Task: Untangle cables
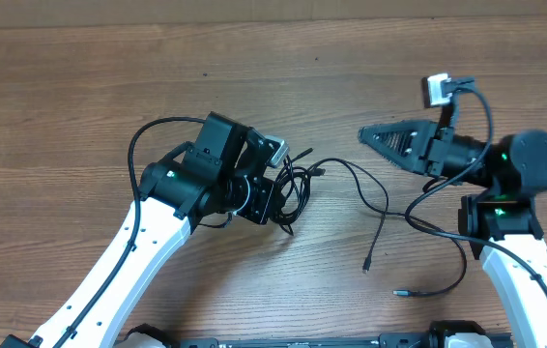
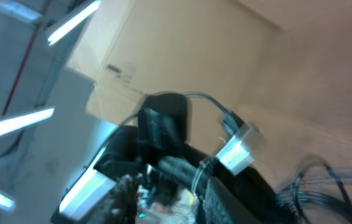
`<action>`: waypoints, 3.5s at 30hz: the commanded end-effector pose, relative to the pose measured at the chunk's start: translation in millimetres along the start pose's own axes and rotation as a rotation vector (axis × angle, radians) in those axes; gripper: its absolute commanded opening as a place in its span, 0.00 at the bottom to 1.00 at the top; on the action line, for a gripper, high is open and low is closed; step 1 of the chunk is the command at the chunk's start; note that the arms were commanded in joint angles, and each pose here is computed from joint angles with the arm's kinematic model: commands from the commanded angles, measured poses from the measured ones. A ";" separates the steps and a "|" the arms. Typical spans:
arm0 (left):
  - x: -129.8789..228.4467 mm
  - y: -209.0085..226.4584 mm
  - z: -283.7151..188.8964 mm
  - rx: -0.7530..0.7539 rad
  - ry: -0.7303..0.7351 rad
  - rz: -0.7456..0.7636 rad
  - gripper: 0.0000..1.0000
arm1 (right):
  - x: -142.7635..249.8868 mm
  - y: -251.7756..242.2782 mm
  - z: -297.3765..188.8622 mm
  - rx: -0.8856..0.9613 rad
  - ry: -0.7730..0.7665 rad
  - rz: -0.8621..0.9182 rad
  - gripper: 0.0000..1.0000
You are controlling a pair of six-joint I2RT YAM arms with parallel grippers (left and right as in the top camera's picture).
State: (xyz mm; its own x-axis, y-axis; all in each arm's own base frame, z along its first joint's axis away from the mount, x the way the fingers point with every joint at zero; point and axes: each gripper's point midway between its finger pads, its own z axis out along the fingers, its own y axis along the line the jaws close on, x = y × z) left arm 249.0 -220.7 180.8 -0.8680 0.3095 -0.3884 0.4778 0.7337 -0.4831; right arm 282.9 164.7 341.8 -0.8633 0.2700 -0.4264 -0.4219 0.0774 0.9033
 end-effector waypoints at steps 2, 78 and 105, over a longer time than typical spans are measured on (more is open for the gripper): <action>-5.7 -3.2 -4.9 0.001 -0.029 -0.031 0.04 | 19.8 -22.1 8.9 0.049 0.059 -0.029 0.44; -8.8 -7.5 -5.1 0.025 -0.040 0.028 0.04 | 57.6 -54.0 61.9 -0.092 0.263 -0.054 0.04; -18.1 29.7 7.5 -0.179 -0.106 0.023 0.04 | -39.3 -34.5 -16.5 -0.047 -0.095 -0.143 0.04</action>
State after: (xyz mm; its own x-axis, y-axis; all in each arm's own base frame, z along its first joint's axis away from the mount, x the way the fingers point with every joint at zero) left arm 272.9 -223.8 186.2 -0.8277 0.2667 -0.4937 0.4925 0.7670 -0.4113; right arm 315.2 153.3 306.6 -0.8109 0.2625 -0.5230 -0.5297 0.0509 0.8467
